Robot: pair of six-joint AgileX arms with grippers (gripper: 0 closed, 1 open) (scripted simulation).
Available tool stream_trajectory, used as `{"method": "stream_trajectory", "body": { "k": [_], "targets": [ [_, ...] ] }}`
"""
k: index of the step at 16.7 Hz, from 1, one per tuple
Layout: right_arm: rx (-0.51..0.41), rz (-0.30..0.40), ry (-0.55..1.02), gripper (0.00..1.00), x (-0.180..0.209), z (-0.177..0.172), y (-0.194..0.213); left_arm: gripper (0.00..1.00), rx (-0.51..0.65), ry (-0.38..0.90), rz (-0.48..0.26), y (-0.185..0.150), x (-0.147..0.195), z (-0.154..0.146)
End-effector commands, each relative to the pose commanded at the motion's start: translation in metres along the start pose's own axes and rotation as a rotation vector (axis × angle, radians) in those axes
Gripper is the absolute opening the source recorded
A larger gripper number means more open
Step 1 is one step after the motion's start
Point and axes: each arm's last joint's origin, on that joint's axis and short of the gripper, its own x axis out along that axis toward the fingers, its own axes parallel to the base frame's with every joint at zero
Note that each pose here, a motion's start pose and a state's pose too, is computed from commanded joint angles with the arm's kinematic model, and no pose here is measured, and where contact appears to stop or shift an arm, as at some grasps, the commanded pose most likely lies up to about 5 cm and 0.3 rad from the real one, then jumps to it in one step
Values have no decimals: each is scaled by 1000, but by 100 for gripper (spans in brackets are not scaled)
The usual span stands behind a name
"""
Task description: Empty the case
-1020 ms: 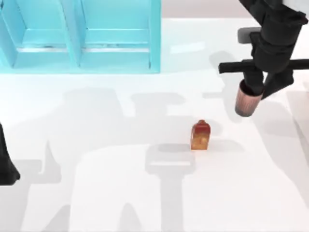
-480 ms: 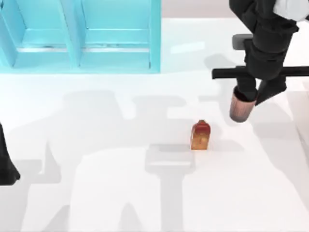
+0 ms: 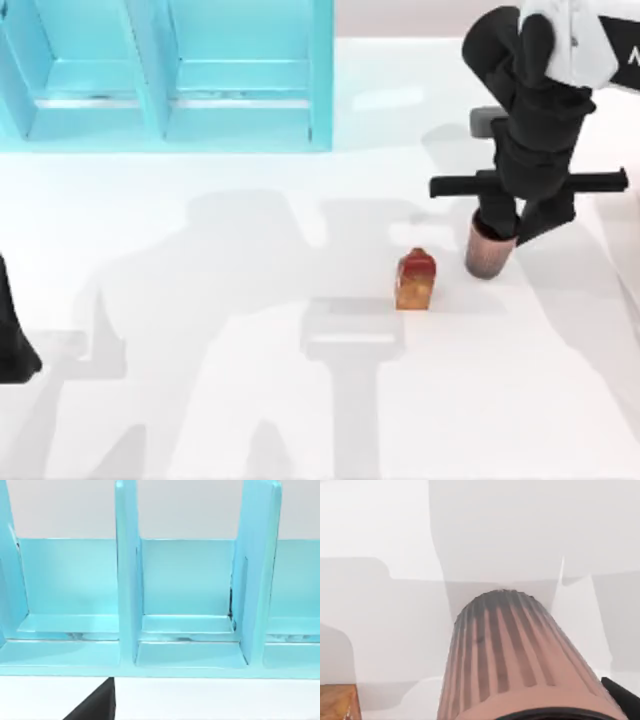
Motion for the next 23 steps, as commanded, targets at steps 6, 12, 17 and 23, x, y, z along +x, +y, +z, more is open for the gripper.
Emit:
{"method": "stream_trajectory", "body": {
  "k": [6, 12, 17, 23],
  "targets": [
    [0, 0, 0, 23, 0, 0, 0, 100, 0, 0, 0, 0, 0, 0],
    [0, 0, 0, 68, 0, 0, 0, 100, 0, 0, 0, 0, 0, 0],
    [0, 0, 0, 100, 0, 0, 0, 100, 0, 0, 0, 0, 0, 0],
    [0, 0, 0, 100, 0, 0, 0, 100, 0, 0, 0, 0, 0, 0]
  ]
}}
